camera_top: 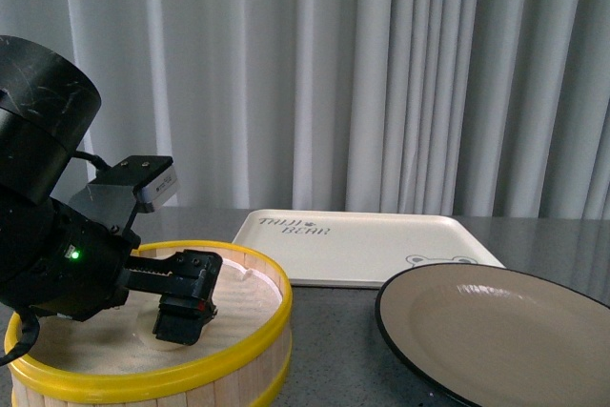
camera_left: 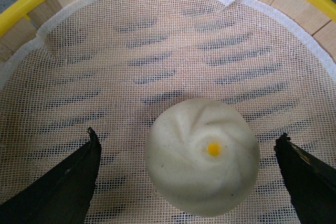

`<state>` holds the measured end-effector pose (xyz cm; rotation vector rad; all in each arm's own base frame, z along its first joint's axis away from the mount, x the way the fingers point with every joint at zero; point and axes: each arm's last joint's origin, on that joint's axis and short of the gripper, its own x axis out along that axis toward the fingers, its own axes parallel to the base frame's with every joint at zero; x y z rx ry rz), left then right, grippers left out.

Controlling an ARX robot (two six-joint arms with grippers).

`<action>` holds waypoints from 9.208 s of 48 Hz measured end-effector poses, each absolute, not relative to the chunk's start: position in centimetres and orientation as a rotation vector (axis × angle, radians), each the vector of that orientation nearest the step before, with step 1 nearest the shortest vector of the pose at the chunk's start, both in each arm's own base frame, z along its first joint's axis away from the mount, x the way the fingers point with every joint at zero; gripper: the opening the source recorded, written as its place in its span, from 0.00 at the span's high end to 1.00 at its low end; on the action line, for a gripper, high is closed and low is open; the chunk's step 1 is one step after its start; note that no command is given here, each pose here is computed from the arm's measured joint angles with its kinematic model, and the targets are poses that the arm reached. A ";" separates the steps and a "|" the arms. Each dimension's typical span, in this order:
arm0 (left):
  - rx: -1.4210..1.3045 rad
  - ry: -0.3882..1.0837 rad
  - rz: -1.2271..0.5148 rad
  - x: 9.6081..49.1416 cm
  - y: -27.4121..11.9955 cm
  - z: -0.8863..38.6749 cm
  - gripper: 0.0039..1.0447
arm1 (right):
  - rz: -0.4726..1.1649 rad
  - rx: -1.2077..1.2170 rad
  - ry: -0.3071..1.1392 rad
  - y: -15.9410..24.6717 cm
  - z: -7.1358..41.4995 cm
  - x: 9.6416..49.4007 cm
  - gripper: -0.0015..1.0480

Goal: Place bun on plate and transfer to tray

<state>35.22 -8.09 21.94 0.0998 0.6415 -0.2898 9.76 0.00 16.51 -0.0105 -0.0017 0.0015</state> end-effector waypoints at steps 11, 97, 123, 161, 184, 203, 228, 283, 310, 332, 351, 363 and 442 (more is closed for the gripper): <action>0.100 0.637 -0.296 35.2 -8.4 21.9 0.06 | 0.002 -0.010 -0.002 0.0 16.5 9.8 0.08; 0.307 0.357 -0.967 36.4 -29.8 23.1 0.96 | 0.002 -0.010 -0.002 0.0 16.5 9.8 0.08; 0.297 0.529 -0.856 36.3 -30.9 20.9 0.55 | 0.001 -0.010 -0.002 0.0 16.5 9.8 0.08; 0.131 0.616 -0.832 36.3 -30.2 22.5 0.06 | 0.001 -0.010 -0.002 0.0 16.5 9.8 0.08; -0.068 0.473 -0.724 38.7 -24.8 28.6 0.06 | 0.001 -0.010 -0.002 0.0 16.5 9.8 0.08; -0.269 0.397 0.096 41.5 -6.0 29.0 0.06 | 0.001 -0.010 -0.002 0.0 16.5 9.8 0.08; -0.035 -0.022 0.005 31.6 -2.0 25.5 0.54 | 0.001 -0.010 -0.002 0.0 16.5 9.8 0.08; -0.007 0.001 0.000 14.5 0.0 16.7 0.96 | 0.001 -0.010 -0.002 0.0 16.5 9.8 0.08; -0.007 -0.027 0.000 12.1 0.0 17.5 0.96 | 0.001 -0.010 -0.002 0.0 16.5 9.8 0.08; -0.007 -0.029 0.000 10.9 0.0 17.5 0.96 | 0.001 -0.010 -0.002 0.0 16.5 9.8 0.08; -0.007 -0.022 0.000 9.6 0.0 17.2 0.96 | 0.001 -0.010 -0.002 0.0 16.5 9.8 0.08; -0.007 -0.023 0.000 9.6 0.0 17.2 0.78 | 0.001 -0.010 -0.002 0.0 16.5 9.8 0.08; -0.005 -0.023 0.000 9.6 0.0 17.2 0.06 | 0.181 -0.966 0.383 2.1 20.5 14.1 0.08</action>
